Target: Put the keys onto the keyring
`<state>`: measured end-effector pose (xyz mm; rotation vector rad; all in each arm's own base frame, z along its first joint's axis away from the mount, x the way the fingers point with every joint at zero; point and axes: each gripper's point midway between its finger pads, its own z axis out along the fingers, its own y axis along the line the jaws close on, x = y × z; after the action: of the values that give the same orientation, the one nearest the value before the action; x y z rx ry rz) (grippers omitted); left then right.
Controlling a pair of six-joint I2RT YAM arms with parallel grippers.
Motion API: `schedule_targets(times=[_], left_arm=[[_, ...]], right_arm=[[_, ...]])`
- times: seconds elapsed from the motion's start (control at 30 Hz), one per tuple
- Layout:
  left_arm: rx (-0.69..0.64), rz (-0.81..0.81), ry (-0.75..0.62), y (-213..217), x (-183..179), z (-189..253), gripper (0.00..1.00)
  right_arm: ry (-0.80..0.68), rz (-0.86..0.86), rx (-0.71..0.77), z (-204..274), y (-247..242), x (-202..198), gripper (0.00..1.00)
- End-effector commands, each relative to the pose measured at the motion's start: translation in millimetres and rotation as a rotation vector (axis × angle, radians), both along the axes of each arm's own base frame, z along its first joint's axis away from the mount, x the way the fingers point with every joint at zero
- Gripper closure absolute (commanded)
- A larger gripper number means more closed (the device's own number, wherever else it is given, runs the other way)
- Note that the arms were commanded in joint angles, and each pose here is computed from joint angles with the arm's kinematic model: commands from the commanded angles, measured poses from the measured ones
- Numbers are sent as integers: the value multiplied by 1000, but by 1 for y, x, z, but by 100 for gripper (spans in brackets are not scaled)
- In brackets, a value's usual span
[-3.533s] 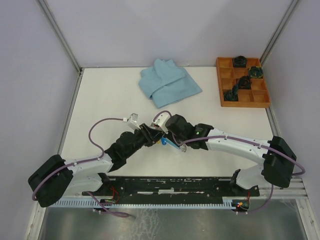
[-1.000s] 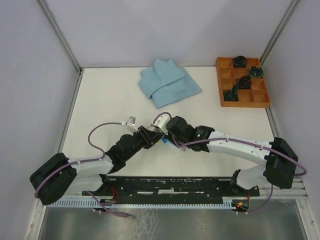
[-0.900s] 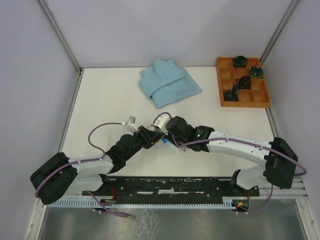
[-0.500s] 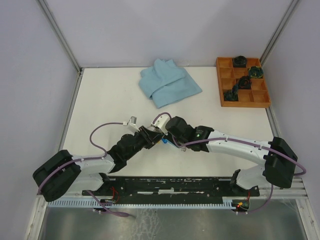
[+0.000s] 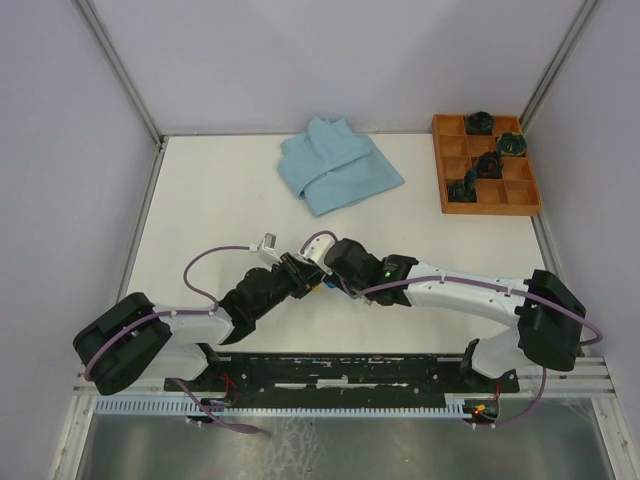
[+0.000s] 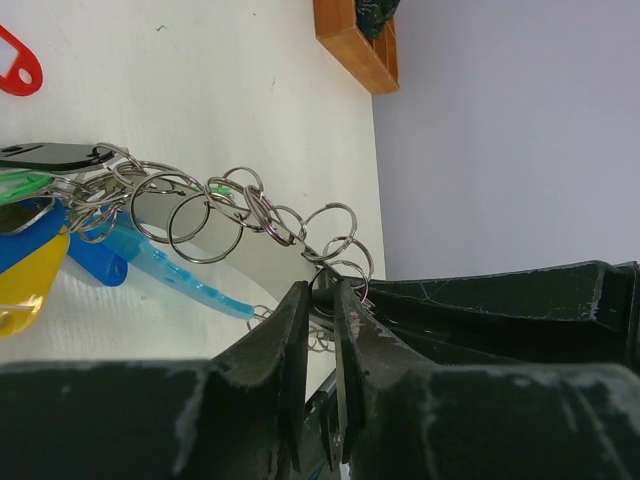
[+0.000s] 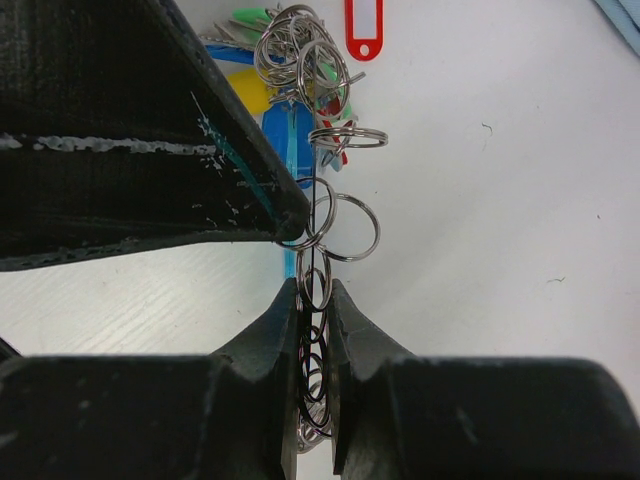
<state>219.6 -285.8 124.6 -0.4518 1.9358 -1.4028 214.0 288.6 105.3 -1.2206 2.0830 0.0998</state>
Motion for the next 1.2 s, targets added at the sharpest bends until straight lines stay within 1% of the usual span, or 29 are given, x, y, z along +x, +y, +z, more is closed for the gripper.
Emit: schedule_targets(times=[0.0, 0.13, 0.23, 0.37, 0.5, 0.57, 0.6, 0.7, 0.83, 0.93, 1.07, 1.17], left_arm=[[-69, 6, -45, -4, 4, 25, 81], [-7, 28, -73, 4, 6, 15, 90], [55, 33, -127, 10, 7, 11, 97], [138, 22, -219, 16, 6, 8, 97], [194, -24, -349, 16, 2, 13, 97], [223, -47, -428, 17, -2, 14, 97], [222, -58, -489, 16, -3, 21, 97], [279, -101, -631, 15, -8, 27, 97], [321, -140, -776, 12, -11, 36, 97], [324, -116, -817, 13, -8, 44, 97], [338, -57, -795, 20, 0, 44, 97], [351, -69, -779, 21, -2, 41, 89]], right_arm=[[-68, 9, 94, 30, 21, 7, 99], [-60, 28, 109, 35, 18, 2, 99], [-50, 41, 127, 38, 19, -2, 94], [-34, 64, 160, 40, 22, -8, 90], [-22, 78, 166, 36, 23, -11, 90], [-14, 89, 163, 33, 24, -12, 90], [-3, 102, 164, 31, 26, -15, 91], [27, 134, 174, 28, 30, -21, 91], [53, 140, 184, 28, 35, -24, 92], [55, 141, 190, 29, 37, -23, 92], [40, 129, 191, 29, 36, -21, 92], [7, 95, 175, 30, 28, -15, 98]])
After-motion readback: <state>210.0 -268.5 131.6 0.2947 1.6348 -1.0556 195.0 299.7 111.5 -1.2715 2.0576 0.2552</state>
